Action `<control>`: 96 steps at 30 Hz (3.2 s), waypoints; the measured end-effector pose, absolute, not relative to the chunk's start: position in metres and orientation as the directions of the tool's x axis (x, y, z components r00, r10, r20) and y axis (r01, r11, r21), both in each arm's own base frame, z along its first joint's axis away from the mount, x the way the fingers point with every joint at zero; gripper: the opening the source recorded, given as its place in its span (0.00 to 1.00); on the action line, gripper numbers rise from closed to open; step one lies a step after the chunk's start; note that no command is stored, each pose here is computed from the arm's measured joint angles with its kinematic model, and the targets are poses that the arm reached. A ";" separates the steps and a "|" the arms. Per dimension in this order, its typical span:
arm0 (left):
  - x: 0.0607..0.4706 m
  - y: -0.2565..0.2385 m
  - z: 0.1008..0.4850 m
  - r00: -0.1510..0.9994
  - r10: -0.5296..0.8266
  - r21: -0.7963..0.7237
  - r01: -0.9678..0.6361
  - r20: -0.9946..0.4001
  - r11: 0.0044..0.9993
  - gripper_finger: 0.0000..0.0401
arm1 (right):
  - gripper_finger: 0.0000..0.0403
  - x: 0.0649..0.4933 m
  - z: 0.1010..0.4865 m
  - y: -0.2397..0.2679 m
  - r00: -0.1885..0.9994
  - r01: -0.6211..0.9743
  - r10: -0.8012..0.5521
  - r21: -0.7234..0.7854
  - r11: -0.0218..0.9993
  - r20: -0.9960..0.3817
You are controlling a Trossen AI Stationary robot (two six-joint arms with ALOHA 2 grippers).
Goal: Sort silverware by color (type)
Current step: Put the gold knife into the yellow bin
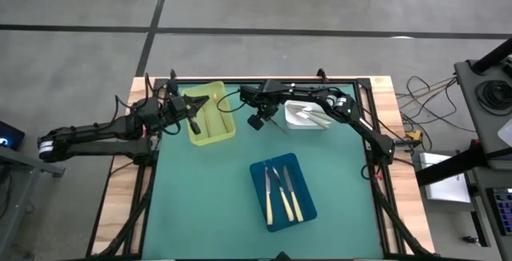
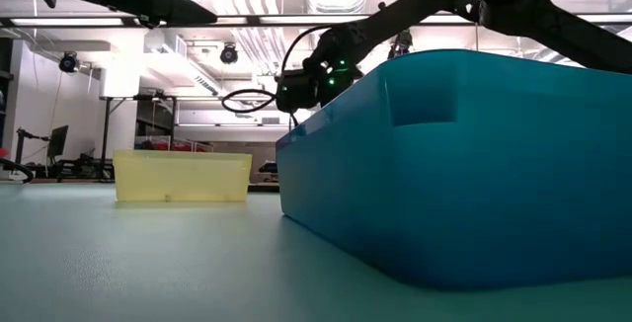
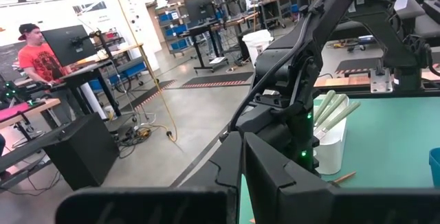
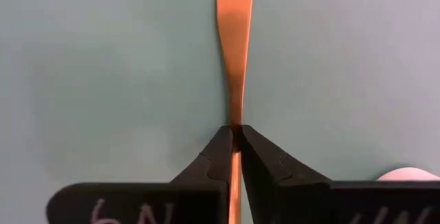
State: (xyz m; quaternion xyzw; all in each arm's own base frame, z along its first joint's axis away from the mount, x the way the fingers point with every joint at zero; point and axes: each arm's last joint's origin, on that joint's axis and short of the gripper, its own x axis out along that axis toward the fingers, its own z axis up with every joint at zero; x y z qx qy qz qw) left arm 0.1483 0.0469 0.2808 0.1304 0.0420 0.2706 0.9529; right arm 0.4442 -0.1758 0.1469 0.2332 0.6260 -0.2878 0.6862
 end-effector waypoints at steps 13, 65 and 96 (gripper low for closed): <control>0.148 0.047 0.281 0.850 0.527 0.272 -0.505 -0.010 0.819 0.00 | 0.02 0.447 0.160 -0.179 0.085 0.699 -0.145 -0.045 0.714 -0.986; 0.147 0.047 0.277 0.849 0.526 0.265 -0.496 -0.049 0.827 0.00 | 0.02 0.487 0.331 -0.145 0.742 0.432 -0.360 -0.007 0.902 -0.566; 0.147 0.047 0.285 0.850 0.527 0.298 -0.502 -0.004 0.812 0.00 | 0.02 0.430 0.375 -0.139 0.898 0.319 -0.347 -0.141 0.937 -0.272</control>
